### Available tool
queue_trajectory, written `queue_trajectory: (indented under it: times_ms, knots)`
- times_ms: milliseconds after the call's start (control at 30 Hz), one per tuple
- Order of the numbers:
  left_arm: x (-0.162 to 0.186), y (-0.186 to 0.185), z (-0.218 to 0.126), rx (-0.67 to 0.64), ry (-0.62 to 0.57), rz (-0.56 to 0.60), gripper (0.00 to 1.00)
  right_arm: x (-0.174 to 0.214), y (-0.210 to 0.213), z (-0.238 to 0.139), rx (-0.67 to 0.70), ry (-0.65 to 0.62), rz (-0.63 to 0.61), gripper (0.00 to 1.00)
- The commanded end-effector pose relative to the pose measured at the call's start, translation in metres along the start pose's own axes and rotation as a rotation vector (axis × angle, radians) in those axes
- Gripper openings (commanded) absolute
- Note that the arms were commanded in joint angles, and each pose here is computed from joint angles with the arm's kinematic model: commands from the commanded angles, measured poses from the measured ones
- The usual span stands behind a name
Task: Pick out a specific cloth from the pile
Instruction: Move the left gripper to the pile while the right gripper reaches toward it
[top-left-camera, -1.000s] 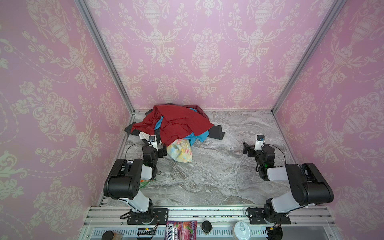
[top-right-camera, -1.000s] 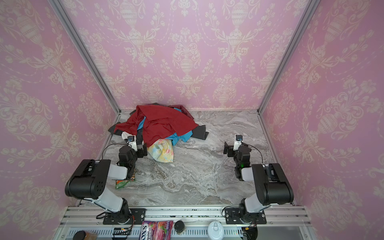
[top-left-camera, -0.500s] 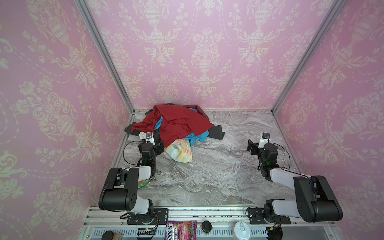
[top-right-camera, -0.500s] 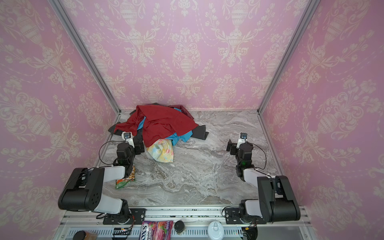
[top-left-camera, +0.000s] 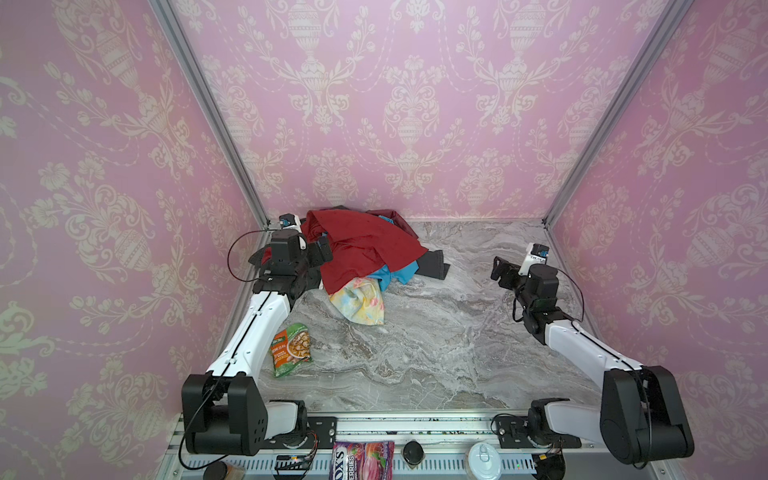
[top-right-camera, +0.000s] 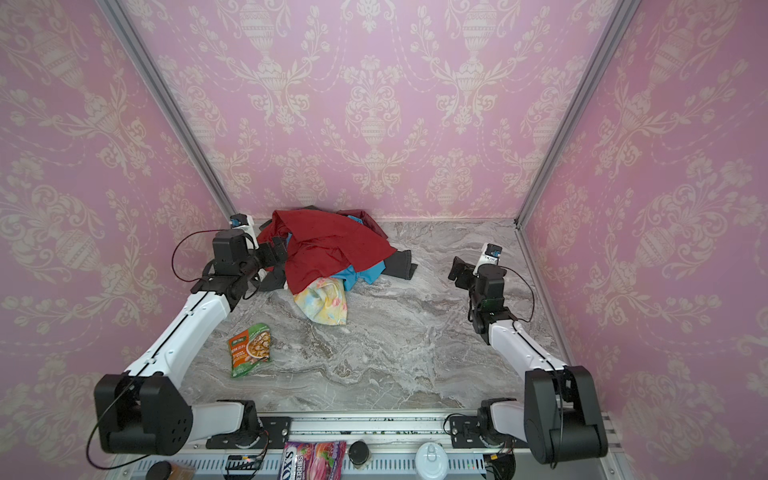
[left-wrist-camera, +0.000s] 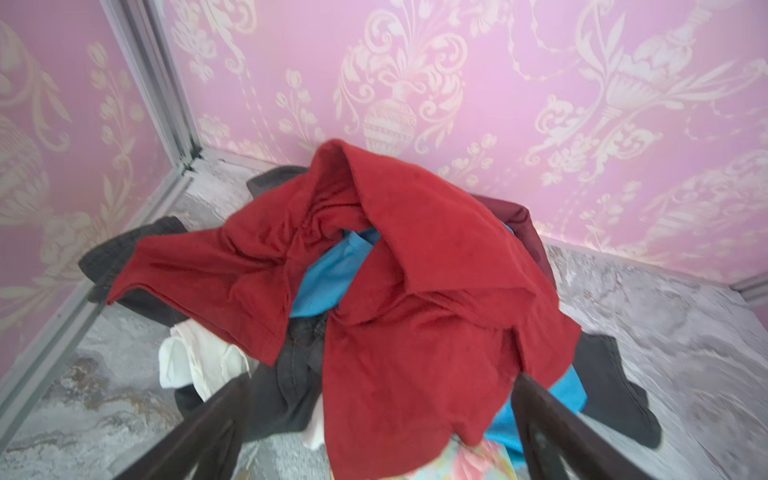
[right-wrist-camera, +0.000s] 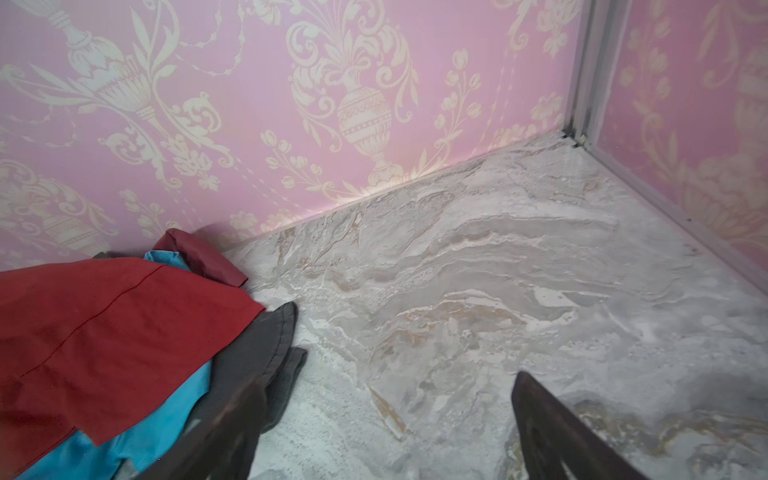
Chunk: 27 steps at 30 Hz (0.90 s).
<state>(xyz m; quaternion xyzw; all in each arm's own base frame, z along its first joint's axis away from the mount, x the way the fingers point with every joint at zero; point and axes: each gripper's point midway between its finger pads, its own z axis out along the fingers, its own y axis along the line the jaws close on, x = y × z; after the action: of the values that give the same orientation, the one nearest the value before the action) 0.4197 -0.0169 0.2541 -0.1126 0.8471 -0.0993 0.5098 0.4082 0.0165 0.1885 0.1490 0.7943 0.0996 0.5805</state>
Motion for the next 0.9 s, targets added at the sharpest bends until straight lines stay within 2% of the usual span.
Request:
queue_trajectory:
  times_ms: [0, 100, 300, 500, 633, 867]
  knots:
    - [0.055, -0.012, -0.015, 0.059, 0.279, -0.040, 0.99, 0.018, 0.033, 0.005, -0.086, 0.111, 0.072, 0.92]
    - [0.067, -0.011, -0.020, 0.055, 0.353, -0.019, 0.99, 0.030, 0.067, 0.008, -0.156, 0.168, 0.064, 0.90]
    - [0.082, 0.007, -0.016, -0.029, 0.367, -0.003, 0.98, 0.060, 0.124, 0.014, -0.256, 0.263, 0.047, 0.86]
    - [0.095, 0.013, -0.007, -0.042, 0.372, -0.042, 0.95, 0.092, 0.183, 0.020, -0.336, 0.348, 0.007, 0.82]
    - [0.092, 0.019, -0.006, -0.068, 0.349, -0.041, 0.95, 0.114, 0.214, 0.027, -0.363, 0.399, -0.020, 0.76]
    - [0.089, 0.040, -0.011, -0.124, 0.310, -0.055, 0.92, 0.151, 0.250, 0.040, -0.395, 0.474, -0.053, 0.67]
